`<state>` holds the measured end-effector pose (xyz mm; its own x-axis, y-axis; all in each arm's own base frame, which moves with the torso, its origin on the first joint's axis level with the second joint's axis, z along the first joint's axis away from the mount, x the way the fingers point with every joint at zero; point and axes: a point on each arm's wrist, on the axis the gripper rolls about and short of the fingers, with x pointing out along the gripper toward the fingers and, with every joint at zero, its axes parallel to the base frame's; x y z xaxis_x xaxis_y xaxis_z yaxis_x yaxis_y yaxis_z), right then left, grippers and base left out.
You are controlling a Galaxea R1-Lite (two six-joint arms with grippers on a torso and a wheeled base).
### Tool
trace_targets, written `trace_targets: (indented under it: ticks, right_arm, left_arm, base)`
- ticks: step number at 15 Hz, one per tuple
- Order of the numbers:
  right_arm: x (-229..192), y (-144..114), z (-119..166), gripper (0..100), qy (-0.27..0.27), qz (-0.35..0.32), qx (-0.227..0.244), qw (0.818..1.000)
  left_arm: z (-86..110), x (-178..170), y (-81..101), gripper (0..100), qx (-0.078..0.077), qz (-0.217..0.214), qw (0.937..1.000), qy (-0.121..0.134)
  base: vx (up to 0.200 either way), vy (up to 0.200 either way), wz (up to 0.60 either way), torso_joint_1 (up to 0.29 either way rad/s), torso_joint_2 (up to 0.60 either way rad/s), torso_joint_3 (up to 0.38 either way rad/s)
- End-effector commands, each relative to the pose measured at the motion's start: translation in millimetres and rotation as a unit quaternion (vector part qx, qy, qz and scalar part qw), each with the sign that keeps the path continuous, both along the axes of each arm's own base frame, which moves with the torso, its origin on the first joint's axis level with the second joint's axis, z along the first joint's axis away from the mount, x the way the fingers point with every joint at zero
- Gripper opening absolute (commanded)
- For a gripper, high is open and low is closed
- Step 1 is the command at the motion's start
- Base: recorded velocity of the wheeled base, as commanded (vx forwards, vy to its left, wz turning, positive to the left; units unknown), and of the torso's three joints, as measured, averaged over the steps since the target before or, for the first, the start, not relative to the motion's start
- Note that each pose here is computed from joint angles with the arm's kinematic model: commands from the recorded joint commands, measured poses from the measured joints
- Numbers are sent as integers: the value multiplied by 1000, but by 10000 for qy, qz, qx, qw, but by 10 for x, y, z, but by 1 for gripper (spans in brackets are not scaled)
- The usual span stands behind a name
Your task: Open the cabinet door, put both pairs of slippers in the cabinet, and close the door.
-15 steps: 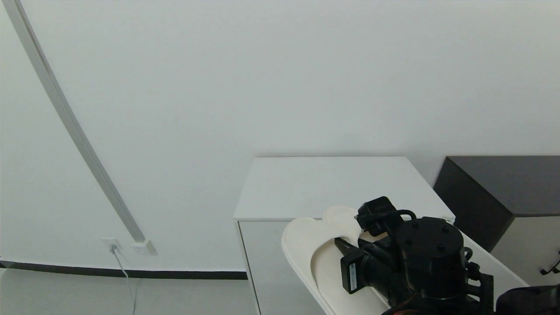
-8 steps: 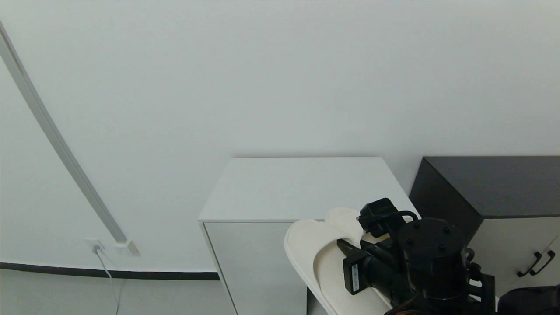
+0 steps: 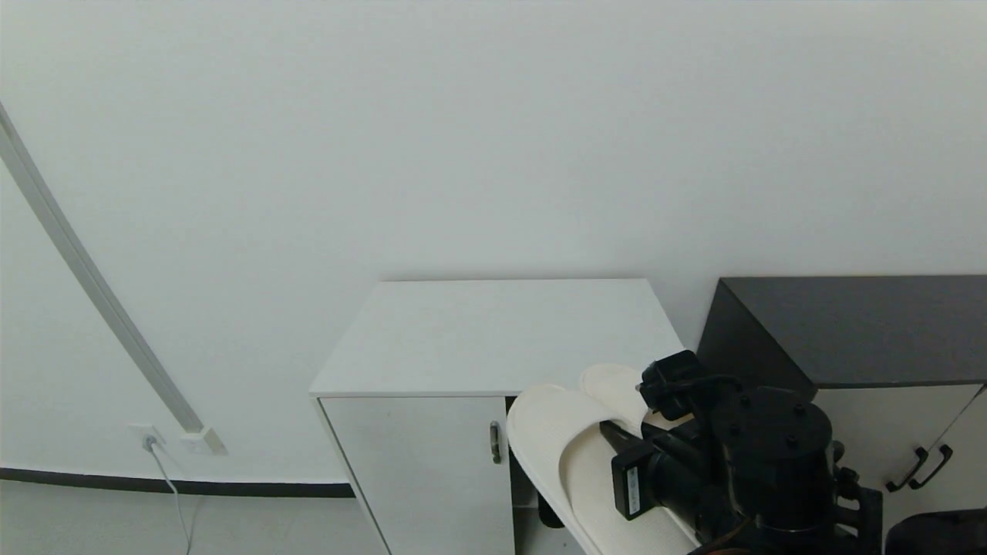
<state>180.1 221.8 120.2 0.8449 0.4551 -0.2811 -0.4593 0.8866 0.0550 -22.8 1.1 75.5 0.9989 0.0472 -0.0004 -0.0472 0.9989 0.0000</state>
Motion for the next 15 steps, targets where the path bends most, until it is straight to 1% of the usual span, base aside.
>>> trace_targets:
  ticks: [1, 12, 15]
  right_arm:
    - [-5, 9, -11, 0, 11, 23, -12, 10000]
    - [-20, 6, -32, 0, 44, 60, -45, 10000]
    - [-25, 6, -29, 0, 18, 75, -7, 10000]
  left_arm:
    - [0, 0, 0, 0, 0, 2, 10000, -2]
    - [0, 0, 0, 0, 8, 2, 10000, -2]
    - [0, 0, 0, 0, 8, 2, 10000, -2]
  base:
    - [0, 0, 0, 0, 0, 0]
    - [0, 0, 0, -5, 6, 6]
    - [0, 0, 0, -145, 323, 173]
